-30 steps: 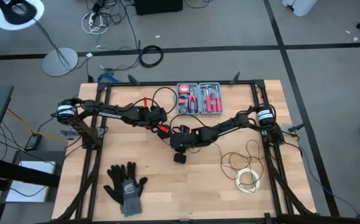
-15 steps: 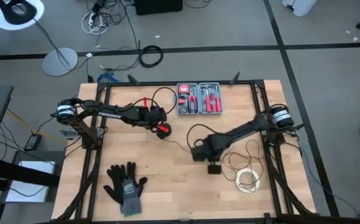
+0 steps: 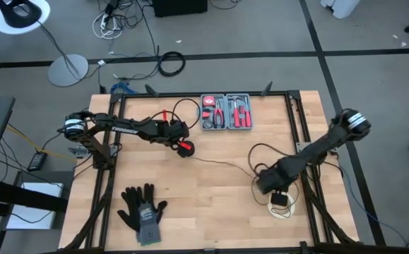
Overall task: Coil cords
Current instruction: Uncoil the black wire from the black spool
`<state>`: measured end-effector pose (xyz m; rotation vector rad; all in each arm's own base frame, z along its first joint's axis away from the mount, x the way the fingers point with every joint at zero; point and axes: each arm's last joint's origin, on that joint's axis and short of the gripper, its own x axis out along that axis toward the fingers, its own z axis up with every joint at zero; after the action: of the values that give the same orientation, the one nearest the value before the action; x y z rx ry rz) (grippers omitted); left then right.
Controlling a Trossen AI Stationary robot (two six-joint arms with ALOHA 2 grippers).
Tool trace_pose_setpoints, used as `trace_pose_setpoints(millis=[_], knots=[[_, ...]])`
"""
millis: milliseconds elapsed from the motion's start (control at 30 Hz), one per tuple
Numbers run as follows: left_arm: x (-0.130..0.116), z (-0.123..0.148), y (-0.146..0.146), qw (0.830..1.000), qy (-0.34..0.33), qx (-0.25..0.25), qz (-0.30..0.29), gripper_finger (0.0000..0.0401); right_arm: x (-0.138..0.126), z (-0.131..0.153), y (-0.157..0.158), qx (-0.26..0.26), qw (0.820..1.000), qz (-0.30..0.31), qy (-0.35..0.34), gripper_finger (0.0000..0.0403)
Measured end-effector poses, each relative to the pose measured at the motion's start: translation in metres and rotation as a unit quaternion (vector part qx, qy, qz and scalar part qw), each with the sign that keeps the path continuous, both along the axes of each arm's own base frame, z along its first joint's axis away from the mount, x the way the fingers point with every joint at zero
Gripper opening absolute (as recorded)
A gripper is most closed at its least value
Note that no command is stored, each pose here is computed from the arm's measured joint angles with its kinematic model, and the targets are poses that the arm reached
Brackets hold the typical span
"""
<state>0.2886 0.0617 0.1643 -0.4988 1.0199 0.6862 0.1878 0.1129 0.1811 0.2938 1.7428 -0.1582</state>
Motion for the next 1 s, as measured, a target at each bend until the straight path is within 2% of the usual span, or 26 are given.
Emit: trace_pose_setpoints(millis=[133, 233, 367, 533, 667, 800, 1000], knots=[[0.000, 0.000, 0.000, 1.000, 0.001, 0.003, 0.002, 0.0392, -0.027, -0.007, -0.008, 0.042, 0.997, -0.049, -0.050, 0.0000], [0.000, 0.000, 0.000, 1.000, 0.000, 0.004, 0.003, 0.0392, -0.040, -0.011, -0.017, 0.045, 0.990, -0.100, -0.087, 0.0006], [0.000, 0.000, 0.000, 1.000, -0.001, 0.002, 0.007, 0.0392, -0.043, -0.011, -0.027, 0.032, 0.979, -0.143, -0.144, 0.0030], [0.000, 0.000, 0.000, 1.000, -0.002, 0.002, 0.009, 0.0392, -0.035, -0.002, -0.032, 0.045, 0.967, -0.142, -0.207, 0.0069], [0.001, 0.000, 0.001, 1.000, -0.007, 0.002, 0.011, 0.0392, -0.024, 0.001, -0.040, 0.015, 0.954, -0.134, -0.269, 0.0104], [0.001, 0.000, 0.001, 1.000, -0.008, 0.002, 0.011, 0.0392, -0.003, 0.003, -0.048, -0.011, 0.930, -0.118, -0.348, 0.0134], [0.002, 0.001, 0.001, 1.000, -0.014, 0.001, 0.010, 0.0392, 0.040, 0.000, -0.066, -0.037, 0.884, -0.078, -0.459, 0.0161]])
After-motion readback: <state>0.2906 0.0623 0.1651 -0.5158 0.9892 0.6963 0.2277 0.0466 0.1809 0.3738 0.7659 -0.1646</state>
